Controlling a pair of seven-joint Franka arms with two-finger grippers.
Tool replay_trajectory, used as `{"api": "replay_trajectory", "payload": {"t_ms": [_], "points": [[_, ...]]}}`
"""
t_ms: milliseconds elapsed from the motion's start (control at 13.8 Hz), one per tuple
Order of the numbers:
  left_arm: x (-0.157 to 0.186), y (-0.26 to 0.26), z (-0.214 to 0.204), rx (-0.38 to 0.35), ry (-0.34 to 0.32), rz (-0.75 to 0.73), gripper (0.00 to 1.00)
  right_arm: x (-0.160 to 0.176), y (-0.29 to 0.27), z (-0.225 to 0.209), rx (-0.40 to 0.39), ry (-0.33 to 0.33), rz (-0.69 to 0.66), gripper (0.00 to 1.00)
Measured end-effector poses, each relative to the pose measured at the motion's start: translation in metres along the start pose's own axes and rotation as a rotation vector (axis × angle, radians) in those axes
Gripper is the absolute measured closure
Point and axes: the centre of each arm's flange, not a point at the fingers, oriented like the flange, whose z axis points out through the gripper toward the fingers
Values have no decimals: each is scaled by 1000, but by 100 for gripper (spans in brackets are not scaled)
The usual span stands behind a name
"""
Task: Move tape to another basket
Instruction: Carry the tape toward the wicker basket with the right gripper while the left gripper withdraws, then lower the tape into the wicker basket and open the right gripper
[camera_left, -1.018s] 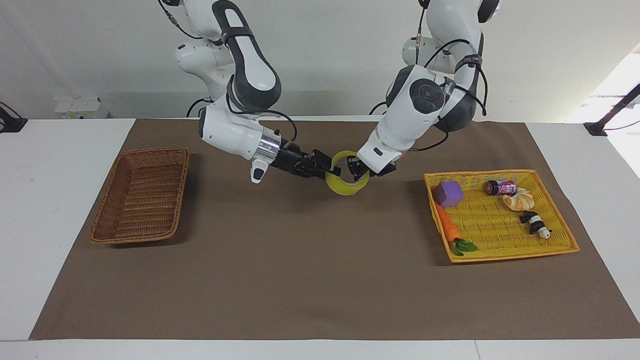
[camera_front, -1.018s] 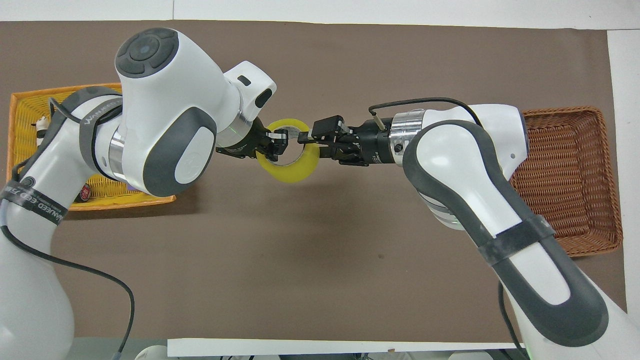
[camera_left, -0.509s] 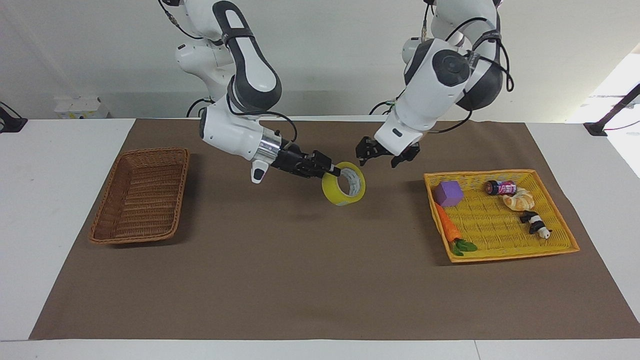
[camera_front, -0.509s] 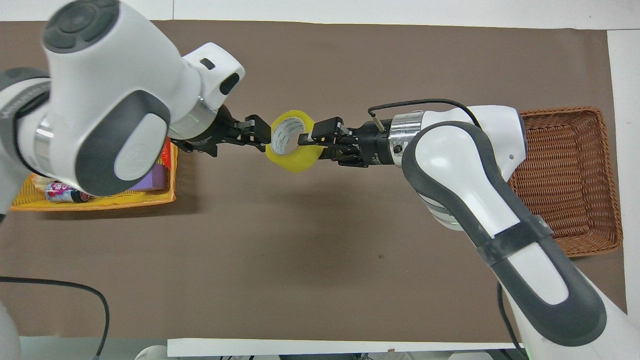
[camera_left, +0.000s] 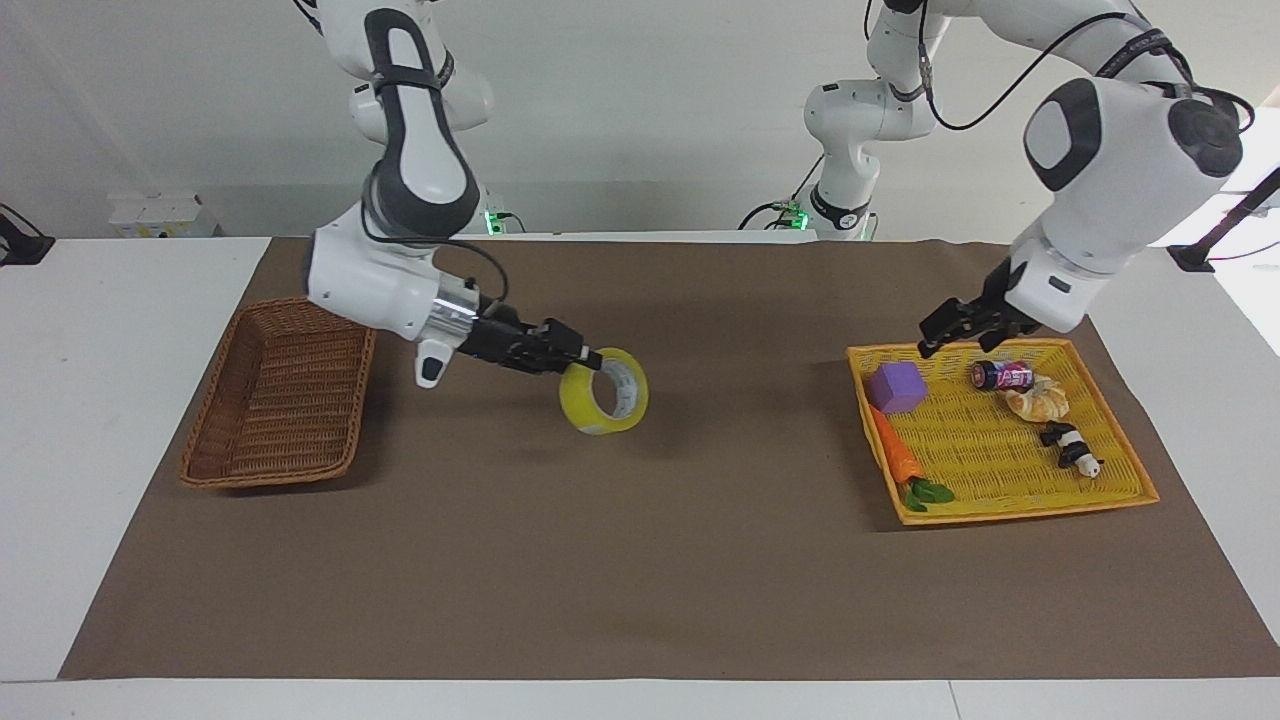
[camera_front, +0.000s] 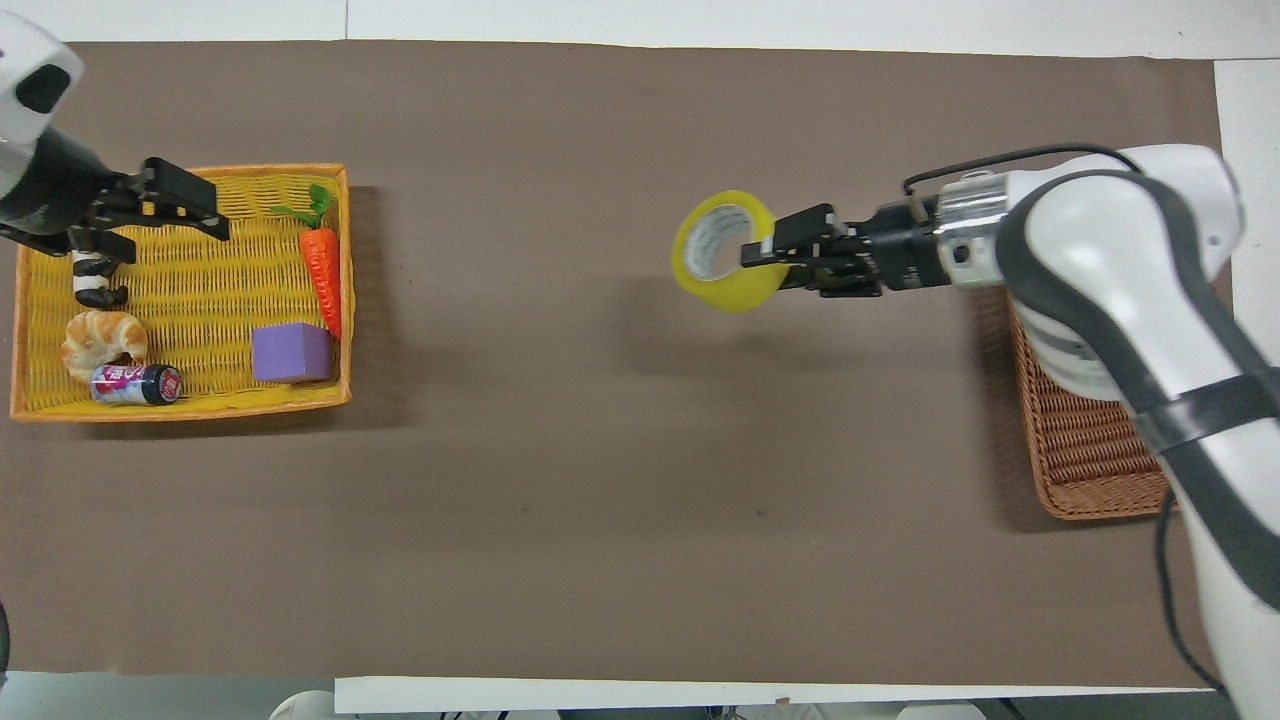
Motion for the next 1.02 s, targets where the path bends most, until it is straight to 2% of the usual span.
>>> {"api": "replay_trajectory", "payload": {"t_ms": [145,291,436,582,800,1018], "points": [[7,-54,-7,-8,14,-75,0,9,50,-72,-17,17,-55,46],[10,-84,-13,-14,37,-115,0,6,94,-136,-69,25,-100,46],[11,-82,-12,-14,43,-112,0,-3,131,-193,-153,22,-150,46],[11,-75,-8,16,41,-92,0,-20,168,-239,-204,1,-192,46],[10,-72,-4,32,37,-83,0,-51,216,-282,-248,-58,-245,46],[10,-72,-5,34,40,-84,0,-59,239,-286,-260,-104,-276,46]]}}
